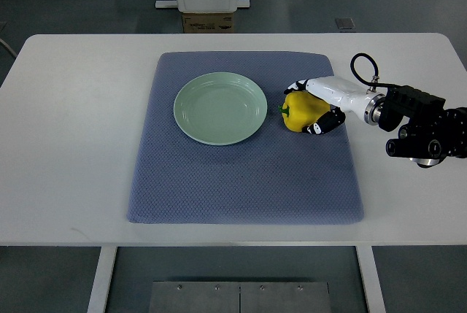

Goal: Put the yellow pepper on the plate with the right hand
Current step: 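Close the right hand's fingers around the yellow pepper, then lift the pepper with the right hand and carry it over the plate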

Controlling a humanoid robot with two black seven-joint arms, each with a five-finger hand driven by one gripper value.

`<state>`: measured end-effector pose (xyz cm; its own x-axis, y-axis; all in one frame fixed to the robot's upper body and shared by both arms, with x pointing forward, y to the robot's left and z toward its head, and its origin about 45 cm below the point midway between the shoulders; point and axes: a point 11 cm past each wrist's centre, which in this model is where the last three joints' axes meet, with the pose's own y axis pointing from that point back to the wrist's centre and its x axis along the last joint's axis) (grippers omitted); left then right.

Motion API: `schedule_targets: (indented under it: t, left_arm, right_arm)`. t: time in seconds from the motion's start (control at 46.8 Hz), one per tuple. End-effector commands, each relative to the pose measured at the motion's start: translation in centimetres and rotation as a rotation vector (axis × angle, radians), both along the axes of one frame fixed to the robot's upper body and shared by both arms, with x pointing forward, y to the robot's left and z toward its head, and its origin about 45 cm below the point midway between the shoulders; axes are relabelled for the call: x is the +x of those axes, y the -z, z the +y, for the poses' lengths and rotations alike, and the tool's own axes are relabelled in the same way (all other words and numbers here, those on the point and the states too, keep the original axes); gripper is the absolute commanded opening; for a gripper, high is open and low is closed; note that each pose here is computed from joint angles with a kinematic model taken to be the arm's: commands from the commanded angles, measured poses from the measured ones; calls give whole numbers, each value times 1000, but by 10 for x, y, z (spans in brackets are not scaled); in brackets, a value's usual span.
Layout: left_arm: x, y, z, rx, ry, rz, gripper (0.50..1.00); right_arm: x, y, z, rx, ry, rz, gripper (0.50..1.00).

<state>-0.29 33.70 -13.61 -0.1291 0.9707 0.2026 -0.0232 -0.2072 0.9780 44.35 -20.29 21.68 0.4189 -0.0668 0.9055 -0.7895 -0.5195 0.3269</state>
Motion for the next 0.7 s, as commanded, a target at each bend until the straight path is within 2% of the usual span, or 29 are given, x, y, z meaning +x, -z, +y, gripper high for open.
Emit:
schedule_targets:
  t: [0.0, 0.32, 0.683]
  left_arm:
    - [0, 0, 0, 0, 0, 0, 1000]
    - [0, 0, 0, 0, 0, 0, 1000]
    - [0, 0, 0, 0, 0, 0, 1000]
  right_arm:
    - [3, 2, -3, 0, 28, -47, 500]
    - [7, -3, 0, 45, 54, -80, 500]
    - [21, -40, -8, 76, 74, -148, 500]
